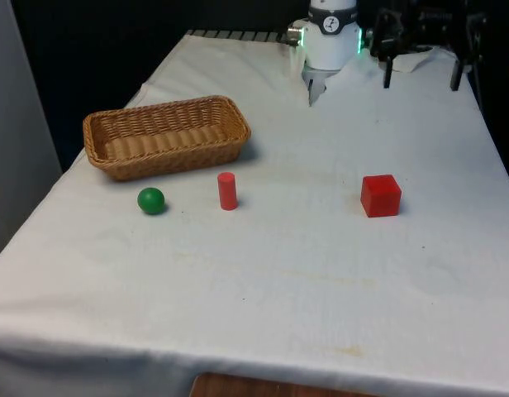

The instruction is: Pick up the object to the left of the cylinder and place it into the basket.

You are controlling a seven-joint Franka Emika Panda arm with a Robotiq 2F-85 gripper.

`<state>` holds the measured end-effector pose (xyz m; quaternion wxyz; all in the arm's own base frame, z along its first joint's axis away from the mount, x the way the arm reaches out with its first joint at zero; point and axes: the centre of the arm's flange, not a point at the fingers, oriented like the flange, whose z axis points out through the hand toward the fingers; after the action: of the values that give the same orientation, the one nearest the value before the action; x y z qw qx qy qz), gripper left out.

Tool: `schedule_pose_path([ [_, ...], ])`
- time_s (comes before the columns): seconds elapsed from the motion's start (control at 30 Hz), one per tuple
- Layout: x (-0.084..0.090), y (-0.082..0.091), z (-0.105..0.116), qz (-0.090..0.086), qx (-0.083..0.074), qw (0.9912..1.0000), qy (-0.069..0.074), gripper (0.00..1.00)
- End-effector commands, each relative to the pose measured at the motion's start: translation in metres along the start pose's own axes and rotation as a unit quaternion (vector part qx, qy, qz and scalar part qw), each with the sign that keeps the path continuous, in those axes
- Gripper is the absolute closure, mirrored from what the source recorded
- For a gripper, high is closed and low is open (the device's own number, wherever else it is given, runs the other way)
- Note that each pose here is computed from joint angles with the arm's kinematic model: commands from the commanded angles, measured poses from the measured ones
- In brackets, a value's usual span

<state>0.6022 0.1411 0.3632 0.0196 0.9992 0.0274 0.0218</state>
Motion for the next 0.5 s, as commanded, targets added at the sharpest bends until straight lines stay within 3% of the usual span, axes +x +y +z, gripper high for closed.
schedule_pose_path([
  [0.0,0.001,-0.006,0.003,0.001,-0.002,0.99998,0.006,0.0],
  [0.17,0.002,-0.022,0.014,-0.001,-0.003,0.99987,0.016,0.0],
  [0.2,0.002,-0.017,0.011,-0.001,0.0,0.99996,0.009,0.0],
  [0.23,0.002,-0.024,0.015,-0.001,-0.003,0.99984,0.018,0.0],
  [0.47,-0.004,-0.036,0.039,-0.009,-0.002,0.99963,0.026,0.0],
])
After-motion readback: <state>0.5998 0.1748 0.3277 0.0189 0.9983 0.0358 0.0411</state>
